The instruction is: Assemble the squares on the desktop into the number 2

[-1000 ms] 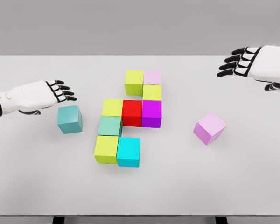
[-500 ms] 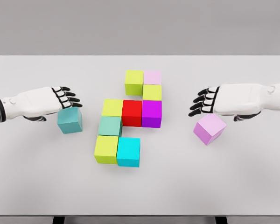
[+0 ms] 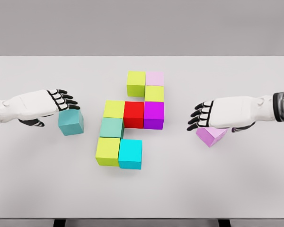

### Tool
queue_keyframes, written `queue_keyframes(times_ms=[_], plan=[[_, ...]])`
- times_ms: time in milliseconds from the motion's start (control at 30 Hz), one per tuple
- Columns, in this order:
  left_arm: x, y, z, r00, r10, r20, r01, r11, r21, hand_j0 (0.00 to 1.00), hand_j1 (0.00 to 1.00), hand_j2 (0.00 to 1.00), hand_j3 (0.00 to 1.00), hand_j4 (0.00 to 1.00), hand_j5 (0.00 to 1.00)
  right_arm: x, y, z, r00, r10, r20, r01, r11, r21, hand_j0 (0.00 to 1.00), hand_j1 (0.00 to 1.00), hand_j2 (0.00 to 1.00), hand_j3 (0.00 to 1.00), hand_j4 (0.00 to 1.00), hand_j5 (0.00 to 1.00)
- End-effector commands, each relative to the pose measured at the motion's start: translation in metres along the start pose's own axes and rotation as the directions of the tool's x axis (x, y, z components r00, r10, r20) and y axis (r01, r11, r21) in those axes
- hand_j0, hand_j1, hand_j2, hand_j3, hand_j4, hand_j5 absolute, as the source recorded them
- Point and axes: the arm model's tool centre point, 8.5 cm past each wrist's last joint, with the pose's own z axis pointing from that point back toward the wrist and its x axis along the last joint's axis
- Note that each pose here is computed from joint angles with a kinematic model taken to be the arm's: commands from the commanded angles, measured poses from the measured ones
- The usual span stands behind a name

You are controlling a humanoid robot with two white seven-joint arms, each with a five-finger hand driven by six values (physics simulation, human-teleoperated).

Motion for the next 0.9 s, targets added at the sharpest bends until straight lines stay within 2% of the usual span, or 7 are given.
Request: queue_keyframes(times_ms=[0, 333, 400, 633, 867], plan=[[0.001, 0.001, -0.002, 1.0, 0.028, 0.009, -0.029, 0.999, 0.018, 1.0, 1.0, 1.0, 1.0, 1.0, 1.0, 0.0, 0.002, -0.003, 1.0, 0.001, 0.002, -0.001, 1.0, 0.009, 1.0, 1.0, 1.0, 1.0, 1.0, 1.0], [0.01, -0.005, -0.014, 0.997, 0.069, 0.038, -0.07, 0.997, 0.032, 1.0, 1.0, 1.0, 1.0, 1.0, 1.0, 0.0, 0.01, -0.01, 1.0, 0.01, 0.002, -0.01, 0.999, 0.036, 1.0, 1.0, 1.0, 1.0, 1.0, 1.0], [0.011, -0.005, -0.017, 0.997, 0.07, 0.044, -0.071, 0.997, 0.037, 1.0, 1.0, 1.0, 1.0, 1.0, 1.0, -0.006, 0.012, -0.013, 1.0, 0.007, -0.009, -0.006, 0.999, 0.041, 1.0, 1.0, 1.0, 1.0, 1.0, 1.0], [0.014, -0.007, -0.023, 0.996, 0.069, 0.051, -0.071, 0.997, 0.029, 1.0, 1.0, 1.0, 1.0, 1.0, 1.0, -0.011, 0.022, -0.022, 1.0, -0.019, -0.011, 0.02, 0.998, 0.058, 1.0, 1.0, 1.0, 1.0, 1.0, 1.0], [0.015, -0.013, -0.026, 0.996, 0.075, 0.055, -0.076, 0.997, 0.015, 1.0, 1.0, 1.0, 1.0, 1.0, 1.0, -0.01, 0.024, -0.032, 1.0, -0.011, -0.001, 0.011, 0.998, 0.065, 1.0, 1.0, 1.0, 1.0, 1.0, 1.0]])
